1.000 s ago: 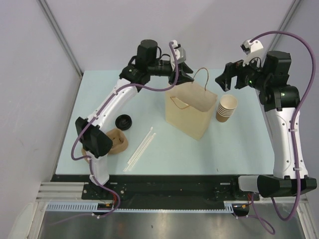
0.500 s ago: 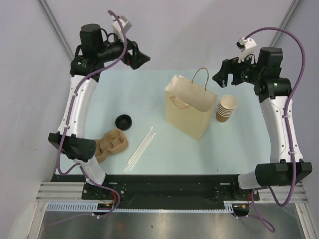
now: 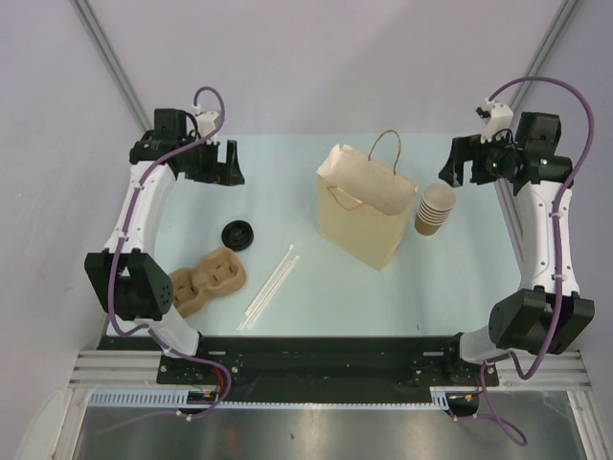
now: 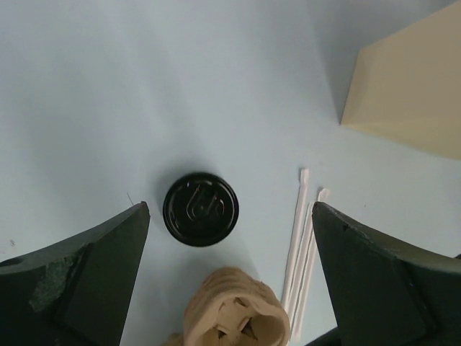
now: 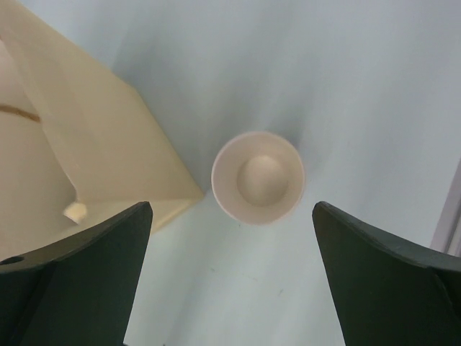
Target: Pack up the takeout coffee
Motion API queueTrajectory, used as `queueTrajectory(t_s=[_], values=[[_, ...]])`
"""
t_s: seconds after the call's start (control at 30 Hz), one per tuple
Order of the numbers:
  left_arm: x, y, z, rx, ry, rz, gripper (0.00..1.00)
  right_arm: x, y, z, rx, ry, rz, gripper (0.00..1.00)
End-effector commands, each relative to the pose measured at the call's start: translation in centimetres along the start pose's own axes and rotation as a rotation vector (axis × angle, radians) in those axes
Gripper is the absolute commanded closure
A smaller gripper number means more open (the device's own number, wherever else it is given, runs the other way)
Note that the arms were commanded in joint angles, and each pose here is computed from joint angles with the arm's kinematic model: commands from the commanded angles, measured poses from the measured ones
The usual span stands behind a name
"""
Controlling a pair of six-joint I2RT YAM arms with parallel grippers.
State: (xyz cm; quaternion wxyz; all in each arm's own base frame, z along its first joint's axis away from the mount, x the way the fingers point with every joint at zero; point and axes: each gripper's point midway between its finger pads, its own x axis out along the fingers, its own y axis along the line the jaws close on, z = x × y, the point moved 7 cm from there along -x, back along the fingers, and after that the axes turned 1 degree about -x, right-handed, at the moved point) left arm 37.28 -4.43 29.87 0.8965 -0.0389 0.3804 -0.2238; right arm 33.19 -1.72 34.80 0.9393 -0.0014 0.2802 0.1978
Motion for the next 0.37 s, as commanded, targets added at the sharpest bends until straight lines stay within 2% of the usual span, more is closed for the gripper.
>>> queueTrajectory(t_s=[0.0,0.13,0.33], values=[[-1.4,-0.2,-1.8,-0.002,-0.006,0.084,0.0,-0.6,0.1,-3.3,-0.045,0.086,-0.03,0.0],[-1.1,-0.1,-2.2,-0.005,-0.017,0.098,0.0,-0.6,0.1,-4.3,-0.024,0.11,-0.033,0.0],[-2.0,0.3,0.6,-0.004,-0.075,0.154,0.0,-0.8,-1.9,-2.3,-0.001,0.053,-0.074,0.0]])
